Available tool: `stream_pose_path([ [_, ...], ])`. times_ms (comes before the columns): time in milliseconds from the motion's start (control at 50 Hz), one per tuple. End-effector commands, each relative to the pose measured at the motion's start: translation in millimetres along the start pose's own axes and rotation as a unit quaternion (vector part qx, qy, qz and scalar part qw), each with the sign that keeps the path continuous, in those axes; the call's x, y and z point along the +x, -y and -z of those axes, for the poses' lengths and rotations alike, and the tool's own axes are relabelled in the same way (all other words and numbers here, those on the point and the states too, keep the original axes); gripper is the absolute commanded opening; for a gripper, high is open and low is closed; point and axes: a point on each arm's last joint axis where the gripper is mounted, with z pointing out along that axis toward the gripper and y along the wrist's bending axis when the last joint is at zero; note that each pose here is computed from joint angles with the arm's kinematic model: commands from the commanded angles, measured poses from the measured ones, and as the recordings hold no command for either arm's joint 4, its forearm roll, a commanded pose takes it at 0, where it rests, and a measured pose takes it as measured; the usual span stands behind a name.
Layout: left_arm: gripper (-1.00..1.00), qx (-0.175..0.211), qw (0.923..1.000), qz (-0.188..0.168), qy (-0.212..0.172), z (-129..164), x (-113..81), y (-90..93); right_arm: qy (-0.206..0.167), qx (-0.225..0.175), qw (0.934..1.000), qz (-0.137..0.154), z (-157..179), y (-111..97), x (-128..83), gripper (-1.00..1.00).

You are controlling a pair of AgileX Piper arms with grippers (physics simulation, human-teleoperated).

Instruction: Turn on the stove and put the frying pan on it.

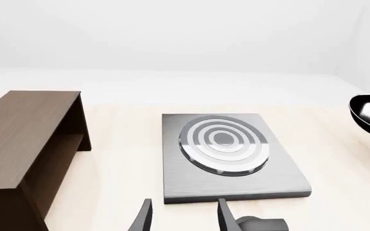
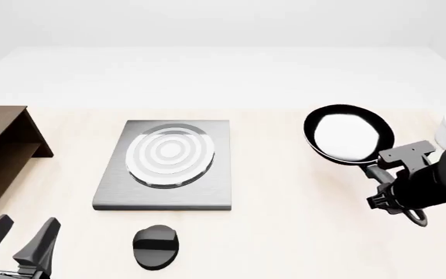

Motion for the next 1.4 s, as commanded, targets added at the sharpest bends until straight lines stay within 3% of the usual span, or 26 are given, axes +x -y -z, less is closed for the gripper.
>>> stream_pose_path([
  [20,1.0,0.0,1.0,-0.001,0.0,0,0.0,0.0,0.032,-0.026,0.9991,0.01,16,-29,-25,-1.0],
  [280,1.0,0.0,1.0,0.0,-0.001,0,0.1,0.0,0.033,-0.051,0.997,0.047,14,-55,-41,-1.0],
  [700,1.0,-0.001,1.0,-0.001,-0.003,0,0.5,-0.1,0.054,-0.09,0.9872,0.12,23,-106,-76,-1.0],
  [1060,1.0,-0.001,1.0,-0.001,-0.002,0,0.3,-0.2,0.063,-0.118,0.9732,0.187,22,-152,-108,-1.0],
  [1400,1.0,-0.001,1.0,-0.002,-0.002,0,0.4,-0.1,0.067,-0.146,0.9587,0.235,21,-204,-122,-1.0],
])
